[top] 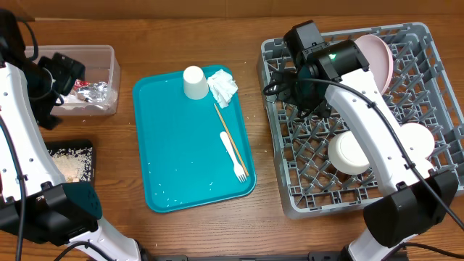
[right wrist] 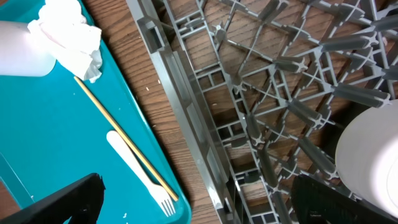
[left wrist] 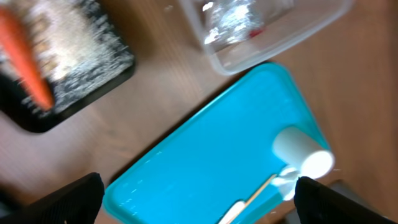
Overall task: Sort waste into correct bins and load items into the dishwasher rack
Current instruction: 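Carry the tissue left and drop it into the clear bin, then move the right gripper to the white paper cup on the tray, then grasp the white paper cup with the right gripper and lift it, then carry the paper cup to the rack's back and set it down, then release the cup and move the right gripper to the tray's fork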
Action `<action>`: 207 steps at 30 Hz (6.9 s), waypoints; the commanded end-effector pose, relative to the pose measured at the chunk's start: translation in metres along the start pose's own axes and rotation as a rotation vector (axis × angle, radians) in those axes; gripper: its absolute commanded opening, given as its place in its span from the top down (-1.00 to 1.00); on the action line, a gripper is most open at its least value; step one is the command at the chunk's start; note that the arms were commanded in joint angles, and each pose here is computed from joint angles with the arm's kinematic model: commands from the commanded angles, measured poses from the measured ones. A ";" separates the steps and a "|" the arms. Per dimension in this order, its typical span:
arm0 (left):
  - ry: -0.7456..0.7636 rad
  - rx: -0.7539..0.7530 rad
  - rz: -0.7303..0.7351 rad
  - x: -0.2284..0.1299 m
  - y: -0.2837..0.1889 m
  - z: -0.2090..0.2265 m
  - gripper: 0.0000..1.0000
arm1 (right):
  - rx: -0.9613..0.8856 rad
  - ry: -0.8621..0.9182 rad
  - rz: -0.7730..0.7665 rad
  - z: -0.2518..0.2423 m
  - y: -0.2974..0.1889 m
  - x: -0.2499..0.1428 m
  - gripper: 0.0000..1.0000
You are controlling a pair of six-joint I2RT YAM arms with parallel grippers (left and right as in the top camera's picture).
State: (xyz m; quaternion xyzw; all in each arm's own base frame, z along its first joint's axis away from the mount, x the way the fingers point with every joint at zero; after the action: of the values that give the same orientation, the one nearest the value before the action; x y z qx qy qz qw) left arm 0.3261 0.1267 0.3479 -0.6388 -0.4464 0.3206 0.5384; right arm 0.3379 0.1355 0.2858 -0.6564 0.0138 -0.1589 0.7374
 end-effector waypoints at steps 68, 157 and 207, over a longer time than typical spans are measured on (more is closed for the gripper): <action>0.074 0.117 -0.067 0.001 -0.003 0.009 -1.00 | 0.508 -0.722 -0.605 0.206 0.168 0.031 -1.00; 0.074 0.117 -0.066 0.001 -0.003 0.009 -1.00 | -0.007 -0.040 -0.542 -0.101 -0.025 0.145 0.12; 0.074 0.117 -0.067 0.001 -0.003 0.009 -1.00 | 0.114 -0.102 -0.383 -0.073 -0.013 0.122 -1.00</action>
State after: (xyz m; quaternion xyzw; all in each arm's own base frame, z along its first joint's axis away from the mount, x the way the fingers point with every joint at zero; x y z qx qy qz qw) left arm 0.3183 0.1327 0.3466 -0.6036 -0.4310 0.3134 0.5930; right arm 0.4555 0.0330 0.2490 -0.6458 -0.1070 -0.2168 0.7242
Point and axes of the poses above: each gripper's point midway between its finger pads, its own y axis out along the fingers, its own z axis along the line the jaws close on, x = y × z, the point moved 10 cm from there along -y, back along the fingers, and after that the axes turned 1 degree about -y, right-handed, at the moved point
